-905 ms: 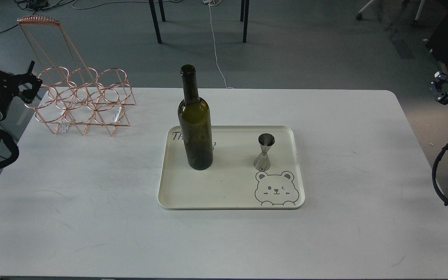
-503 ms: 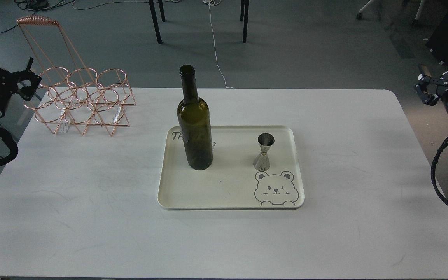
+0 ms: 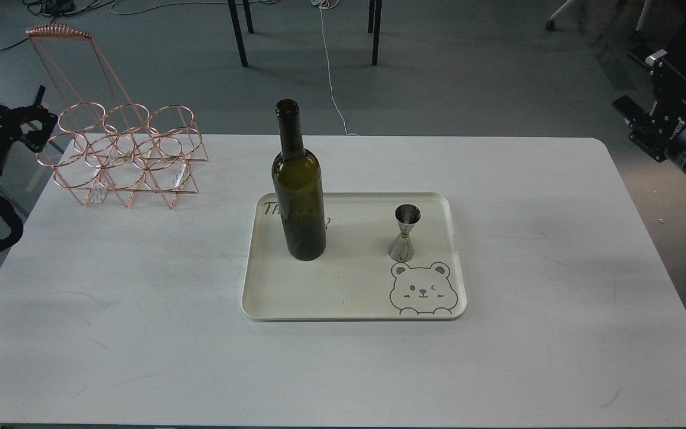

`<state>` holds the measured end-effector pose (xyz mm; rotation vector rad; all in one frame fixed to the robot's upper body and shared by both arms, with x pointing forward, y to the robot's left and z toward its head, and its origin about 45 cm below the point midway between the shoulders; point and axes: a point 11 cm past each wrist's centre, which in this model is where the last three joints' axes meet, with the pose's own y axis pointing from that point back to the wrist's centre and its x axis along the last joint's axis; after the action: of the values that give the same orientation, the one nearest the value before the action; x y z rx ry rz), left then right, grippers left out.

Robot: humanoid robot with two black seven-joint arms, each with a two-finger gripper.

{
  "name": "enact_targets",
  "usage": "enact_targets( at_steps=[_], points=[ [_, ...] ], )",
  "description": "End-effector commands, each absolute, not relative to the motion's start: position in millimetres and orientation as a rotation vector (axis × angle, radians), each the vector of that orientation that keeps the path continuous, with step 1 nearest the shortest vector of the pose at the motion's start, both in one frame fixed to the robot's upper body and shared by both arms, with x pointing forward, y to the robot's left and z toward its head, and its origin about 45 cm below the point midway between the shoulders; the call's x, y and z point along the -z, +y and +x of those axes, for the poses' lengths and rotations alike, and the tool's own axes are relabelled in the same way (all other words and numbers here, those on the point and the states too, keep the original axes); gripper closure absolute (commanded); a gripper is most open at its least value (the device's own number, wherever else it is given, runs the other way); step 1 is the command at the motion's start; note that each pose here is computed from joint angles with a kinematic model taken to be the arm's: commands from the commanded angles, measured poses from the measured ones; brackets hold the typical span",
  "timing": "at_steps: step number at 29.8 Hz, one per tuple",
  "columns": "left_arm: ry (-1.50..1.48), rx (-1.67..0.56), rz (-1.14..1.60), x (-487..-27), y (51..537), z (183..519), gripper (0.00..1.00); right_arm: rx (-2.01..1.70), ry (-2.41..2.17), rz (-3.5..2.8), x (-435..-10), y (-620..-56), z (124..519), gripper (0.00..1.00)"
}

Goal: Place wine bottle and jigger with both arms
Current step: 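Move the right arm in from the side toward the tray, then reach the right gripper to the metal jigger and grasp it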

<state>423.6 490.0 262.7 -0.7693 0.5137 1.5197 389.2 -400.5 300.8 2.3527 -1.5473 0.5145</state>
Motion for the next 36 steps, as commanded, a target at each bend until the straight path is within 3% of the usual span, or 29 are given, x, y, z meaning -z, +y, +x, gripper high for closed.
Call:
enact_targets(
  at_steps=[1,14,19,24,36],
  points=[
    [0.513,-1.518,-0.769,-263,489,424,0.02,-0.679,-1.364,2.295,-289,-379,379,0.01],
    [0.505,-1.521,-0.768,-266,492,424,0.02,-1.289,-0.589,2.021,-200,-312,338,0.03],
    [0.507,-1.522,-0.770,-265,492,424,0.02,-1.312,-0.462,1.970,-173,-312,333,0.10],
    [0.510,-1.520,-0.772,-264,490,424,0.02,-1.379,-0.356,1.940,-153,-289,344,0.21],
    [0.502,-1.528,-0.770,-265,493,423,0.02,-1.485,-0.192,1.903,-127,-221,375,0.26]
  ],
)
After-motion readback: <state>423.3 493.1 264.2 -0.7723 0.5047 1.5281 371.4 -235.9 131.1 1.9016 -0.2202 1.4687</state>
